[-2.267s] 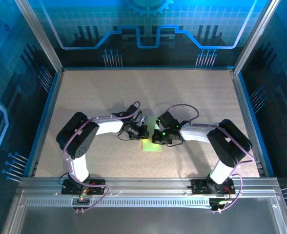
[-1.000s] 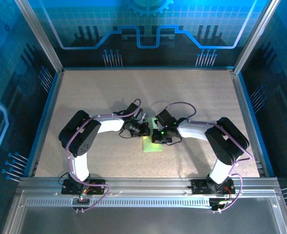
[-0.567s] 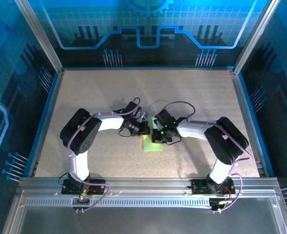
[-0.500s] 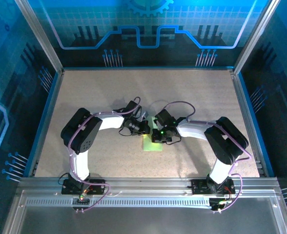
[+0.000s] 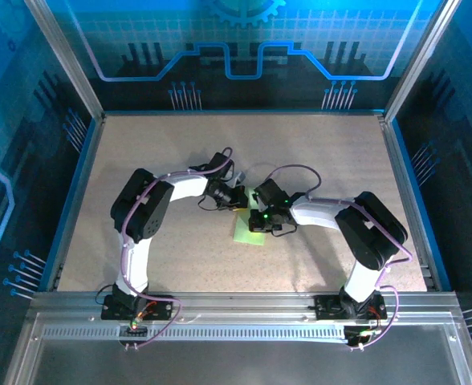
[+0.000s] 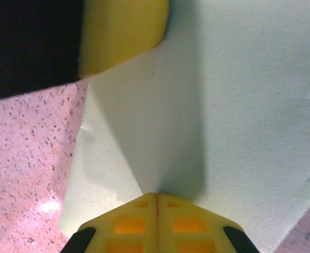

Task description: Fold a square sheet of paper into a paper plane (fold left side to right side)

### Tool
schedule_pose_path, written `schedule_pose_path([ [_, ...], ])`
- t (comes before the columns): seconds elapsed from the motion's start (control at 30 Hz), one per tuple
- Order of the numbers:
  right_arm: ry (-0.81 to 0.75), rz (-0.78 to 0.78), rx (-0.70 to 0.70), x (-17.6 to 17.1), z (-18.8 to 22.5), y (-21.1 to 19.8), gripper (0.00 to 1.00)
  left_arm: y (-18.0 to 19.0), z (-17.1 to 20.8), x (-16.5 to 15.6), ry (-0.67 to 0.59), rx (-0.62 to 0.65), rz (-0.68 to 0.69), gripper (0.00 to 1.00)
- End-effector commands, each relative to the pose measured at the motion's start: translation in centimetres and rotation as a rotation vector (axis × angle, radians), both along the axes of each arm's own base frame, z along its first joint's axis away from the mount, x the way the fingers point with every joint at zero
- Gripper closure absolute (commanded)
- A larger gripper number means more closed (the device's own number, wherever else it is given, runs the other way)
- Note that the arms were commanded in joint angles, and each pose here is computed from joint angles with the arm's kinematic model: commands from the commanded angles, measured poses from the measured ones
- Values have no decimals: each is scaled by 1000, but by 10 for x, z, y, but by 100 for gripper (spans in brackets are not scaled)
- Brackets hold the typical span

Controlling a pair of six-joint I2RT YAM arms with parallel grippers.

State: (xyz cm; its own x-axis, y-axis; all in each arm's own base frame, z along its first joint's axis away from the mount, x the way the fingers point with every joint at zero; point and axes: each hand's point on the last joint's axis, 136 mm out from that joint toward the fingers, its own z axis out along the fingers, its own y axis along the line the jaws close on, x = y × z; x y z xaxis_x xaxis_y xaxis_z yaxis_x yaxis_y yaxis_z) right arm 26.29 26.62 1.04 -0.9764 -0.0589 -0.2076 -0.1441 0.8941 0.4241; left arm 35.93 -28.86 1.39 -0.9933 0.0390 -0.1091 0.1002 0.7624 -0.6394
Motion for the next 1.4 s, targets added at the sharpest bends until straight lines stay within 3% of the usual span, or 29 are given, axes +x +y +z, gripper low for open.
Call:
schedule_pose_path([
  [0.0,245,12,-255,-64,-53,-61,100,35,-21,49,-103,142,95,100],
  [0.53,253,26,-267,-69,-53,-70,100,28,-16,93,-130,142,124,100],
  [1.37,263,63,-261,-72,-51,-74,100,26,-7,126,-144,126,172,100],
])
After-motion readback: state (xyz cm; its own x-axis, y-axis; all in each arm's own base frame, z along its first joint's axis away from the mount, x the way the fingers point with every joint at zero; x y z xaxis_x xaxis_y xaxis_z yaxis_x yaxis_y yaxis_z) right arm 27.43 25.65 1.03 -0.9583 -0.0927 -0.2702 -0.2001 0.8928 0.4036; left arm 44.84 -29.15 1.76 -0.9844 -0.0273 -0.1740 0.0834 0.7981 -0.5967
